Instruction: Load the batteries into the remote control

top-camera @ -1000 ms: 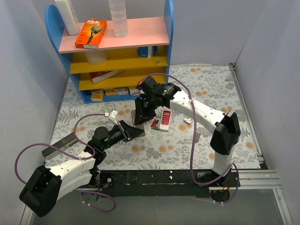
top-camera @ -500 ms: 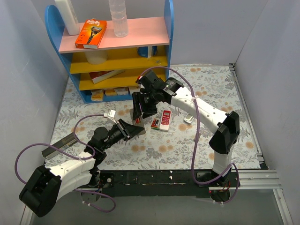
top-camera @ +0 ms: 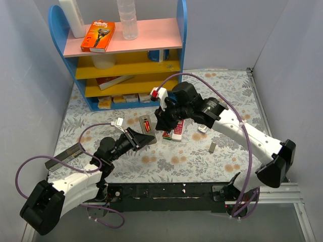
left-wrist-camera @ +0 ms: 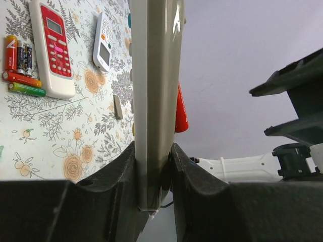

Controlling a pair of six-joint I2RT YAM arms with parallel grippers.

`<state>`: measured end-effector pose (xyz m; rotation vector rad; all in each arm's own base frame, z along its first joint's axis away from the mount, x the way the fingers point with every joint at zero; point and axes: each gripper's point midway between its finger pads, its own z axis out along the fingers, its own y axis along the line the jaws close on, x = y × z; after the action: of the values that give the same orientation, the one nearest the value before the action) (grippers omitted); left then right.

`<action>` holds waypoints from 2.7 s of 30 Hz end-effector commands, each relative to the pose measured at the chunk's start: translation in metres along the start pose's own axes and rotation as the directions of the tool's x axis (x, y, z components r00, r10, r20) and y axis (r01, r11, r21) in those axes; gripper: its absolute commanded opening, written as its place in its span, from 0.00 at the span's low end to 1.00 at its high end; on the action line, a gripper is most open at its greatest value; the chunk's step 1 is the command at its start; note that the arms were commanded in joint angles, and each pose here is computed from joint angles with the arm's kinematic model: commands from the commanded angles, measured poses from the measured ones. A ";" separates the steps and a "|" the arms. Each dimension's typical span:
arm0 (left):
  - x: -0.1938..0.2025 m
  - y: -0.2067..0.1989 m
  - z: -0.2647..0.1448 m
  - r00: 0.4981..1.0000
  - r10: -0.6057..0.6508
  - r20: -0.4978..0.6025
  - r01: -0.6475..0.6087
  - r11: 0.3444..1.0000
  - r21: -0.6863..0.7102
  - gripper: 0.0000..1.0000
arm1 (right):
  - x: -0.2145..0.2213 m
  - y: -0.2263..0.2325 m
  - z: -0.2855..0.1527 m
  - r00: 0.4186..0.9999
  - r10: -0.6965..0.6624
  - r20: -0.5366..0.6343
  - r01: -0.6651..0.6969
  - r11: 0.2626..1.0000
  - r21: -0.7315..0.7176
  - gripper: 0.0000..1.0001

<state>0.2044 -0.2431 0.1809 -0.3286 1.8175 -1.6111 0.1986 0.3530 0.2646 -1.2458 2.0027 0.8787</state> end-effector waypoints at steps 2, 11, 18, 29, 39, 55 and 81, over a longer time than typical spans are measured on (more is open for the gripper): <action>-0.008 -0.020 0.000 1.000 0.019 0.021 -0.020 0.999 0.046 0.00 | -0.028 0.011 -0.010 0.859 -0.459 0.225 0.477 0.878 -0.030 0.41; -0.007 -0.027 0.002 1.000 0.029 0.004 -0.029 0.998 0.062 0.00 | -0.020 0.019 0.006 0.764 -0.594 0.252 0.627 0.775 -0.074 0.42; -0.005 -0.030 0.002 0.999 0.042 -0.006 -0.042 0.997 0.072 0.00 | -0.011 0.018 0.026 0.745 -0.630 0.219 0.659 0.745 -0.101 0.43; -0.005 -0.037 0.003 0.997 0.076 -0.022 -0.074 0.992 0.098 0.00 | -0.006 0.011 0.045 0.742 -0.642 0.192 0.666 0.739 -0.104 0.40; -0.004 -0.041 0.003 0.995 0.093 -0.030 -0.089 0.990 0.111 0.00 | -0.003 0.000 0.054 0.747 -0.645 0.161 0.660 0.748 -0.069 0.24; 0.000 -0.063 0.001 0.986 0.157 -0.052 -0.143 0.968 0.206 0.00 | -0.005 -0.020 0.069 0.762 -0.629 0.152 0.632 0.774 0.033 0.20; 0.006 -0.078 -0.008 0.979 0.194 -0.064 -0.169 0.945 0.280 0.00 | -0.008 -0.032 0.098 0.815 -0.545 0.194 0.542 0.837 0.076 0.17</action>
<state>0.2173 -0.2371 0.1779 -0.3185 1.8395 -1.5185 0.2267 0.4082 0.2088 -1.5888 1.3725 0.6997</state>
